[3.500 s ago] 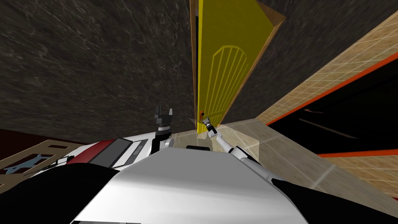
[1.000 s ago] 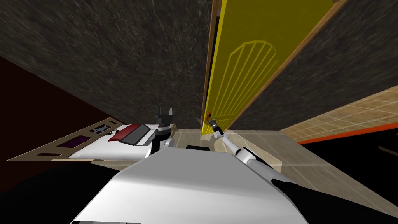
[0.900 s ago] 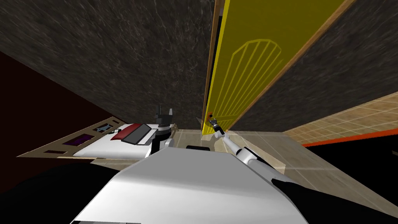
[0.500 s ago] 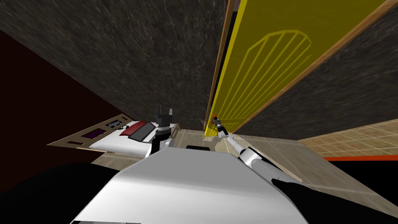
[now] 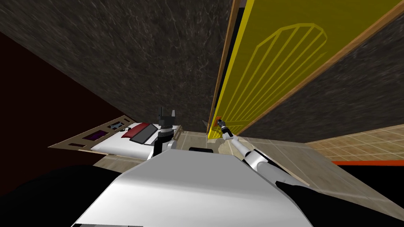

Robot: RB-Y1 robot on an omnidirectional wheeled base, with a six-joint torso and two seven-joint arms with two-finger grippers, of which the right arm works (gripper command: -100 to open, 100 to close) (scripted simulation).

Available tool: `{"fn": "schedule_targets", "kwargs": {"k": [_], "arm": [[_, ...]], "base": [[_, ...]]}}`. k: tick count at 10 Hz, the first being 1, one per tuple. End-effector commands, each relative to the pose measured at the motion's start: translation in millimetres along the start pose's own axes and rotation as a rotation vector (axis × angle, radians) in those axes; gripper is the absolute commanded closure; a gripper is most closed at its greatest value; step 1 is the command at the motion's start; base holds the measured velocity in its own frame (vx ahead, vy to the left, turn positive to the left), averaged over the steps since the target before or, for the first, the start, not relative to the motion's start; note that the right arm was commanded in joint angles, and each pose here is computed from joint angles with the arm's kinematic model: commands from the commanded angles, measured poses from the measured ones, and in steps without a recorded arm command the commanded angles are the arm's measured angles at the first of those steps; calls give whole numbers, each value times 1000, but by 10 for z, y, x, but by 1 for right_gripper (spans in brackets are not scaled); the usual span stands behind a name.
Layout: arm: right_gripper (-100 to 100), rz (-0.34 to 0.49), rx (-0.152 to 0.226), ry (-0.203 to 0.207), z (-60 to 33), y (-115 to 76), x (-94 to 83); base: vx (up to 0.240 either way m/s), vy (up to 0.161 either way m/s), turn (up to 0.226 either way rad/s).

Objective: Pull the door open

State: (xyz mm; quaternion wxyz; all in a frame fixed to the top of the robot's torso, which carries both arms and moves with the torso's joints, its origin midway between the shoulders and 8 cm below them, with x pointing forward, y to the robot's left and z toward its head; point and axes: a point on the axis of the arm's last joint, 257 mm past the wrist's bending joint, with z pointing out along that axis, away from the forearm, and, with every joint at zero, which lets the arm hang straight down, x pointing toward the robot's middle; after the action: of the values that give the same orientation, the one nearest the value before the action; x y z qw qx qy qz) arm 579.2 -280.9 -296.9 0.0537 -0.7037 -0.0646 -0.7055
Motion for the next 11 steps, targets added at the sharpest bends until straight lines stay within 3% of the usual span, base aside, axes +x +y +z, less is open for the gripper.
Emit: {"fn": "schedule_targets", "kwargs": {"k": [1, 3, 11], "arm": [[100, 3, 3, -2, -4, -22, -13], [100, 3, 3, -2, -4, -22, -13], [100, 12, 130, 3, -197, -152, 16]], "base": [[-10, -4, 4], [0, 0, 0], [-171, -125, 90]]}}
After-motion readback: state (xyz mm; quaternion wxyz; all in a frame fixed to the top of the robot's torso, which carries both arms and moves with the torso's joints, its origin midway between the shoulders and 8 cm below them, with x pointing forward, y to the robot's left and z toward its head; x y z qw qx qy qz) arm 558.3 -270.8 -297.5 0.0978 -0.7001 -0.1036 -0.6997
